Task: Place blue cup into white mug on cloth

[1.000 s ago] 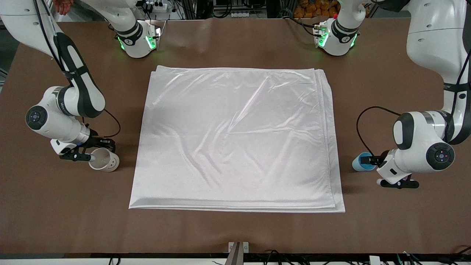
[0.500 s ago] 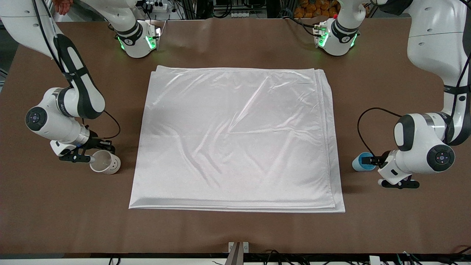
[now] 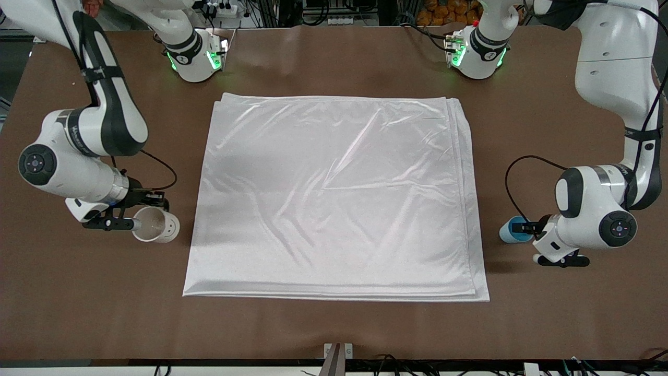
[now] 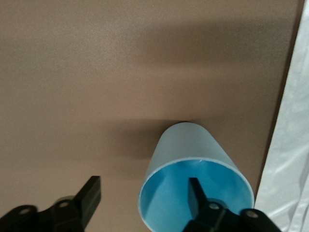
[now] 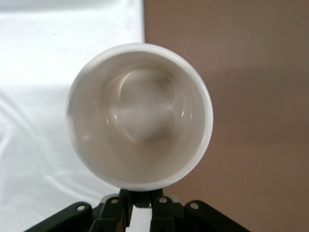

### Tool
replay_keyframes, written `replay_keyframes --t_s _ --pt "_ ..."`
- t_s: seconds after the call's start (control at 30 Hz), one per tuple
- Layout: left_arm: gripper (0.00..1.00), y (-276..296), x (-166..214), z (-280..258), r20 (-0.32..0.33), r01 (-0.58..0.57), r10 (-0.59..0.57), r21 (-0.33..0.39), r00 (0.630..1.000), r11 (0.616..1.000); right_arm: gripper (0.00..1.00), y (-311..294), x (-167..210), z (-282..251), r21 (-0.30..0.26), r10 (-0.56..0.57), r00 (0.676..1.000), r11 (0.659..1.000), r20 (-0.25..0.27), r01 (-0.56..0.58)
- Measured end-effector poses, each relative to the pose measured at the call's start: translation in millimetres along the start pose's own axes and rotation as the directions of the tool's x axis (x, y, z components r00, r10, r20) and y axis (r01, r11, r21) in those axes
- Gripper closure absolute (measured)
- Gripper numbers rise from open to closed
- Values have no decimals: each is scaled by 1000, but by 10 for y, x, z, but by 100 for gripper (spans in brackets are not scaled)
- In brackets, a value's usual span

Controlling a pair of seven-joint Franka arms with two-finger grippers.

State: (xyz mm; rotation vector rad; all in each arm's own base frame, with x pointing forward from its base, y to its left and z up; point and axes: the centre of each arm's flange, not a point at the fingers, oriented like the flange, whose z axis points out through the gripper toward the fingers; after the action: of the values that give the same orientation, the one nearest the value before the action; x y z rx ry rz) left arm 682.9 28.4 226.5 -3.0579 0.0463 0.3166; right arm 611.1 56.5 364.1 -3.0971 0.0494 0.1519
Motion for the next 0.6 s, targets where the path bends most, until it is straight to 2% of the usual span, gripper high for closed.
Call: replay_keyframes --t_s 0.27,0.3,0.4,0.53,0.6 --pt "57 -140 11 -32 -9 20 -20 -3 1000 1000 81 -974 -168 -147 -10 -38 999 999 -9 38" --pt "67 -153 13 -38 -11 22 -22 -4 1000 1000 81 -1121 -206 -147 -11 -36 999 999 -11 36" --pt "80 -165 17 -49 -13 24 -24 -4 1000 1000 81 -1629 -358 -159 -13 -25 999 1000 -22 24" --pt "95 -140 22 -96 -18 22 -22 -9 1000 1000 81 -2256 -585 -140 -10 -18 999 1000 -37 18" --pt "95 -123 24 -132 -22 19 -19 -9 1000 1000 81 -2510 -682 -102 -8 -25 999 1000 -42 25"
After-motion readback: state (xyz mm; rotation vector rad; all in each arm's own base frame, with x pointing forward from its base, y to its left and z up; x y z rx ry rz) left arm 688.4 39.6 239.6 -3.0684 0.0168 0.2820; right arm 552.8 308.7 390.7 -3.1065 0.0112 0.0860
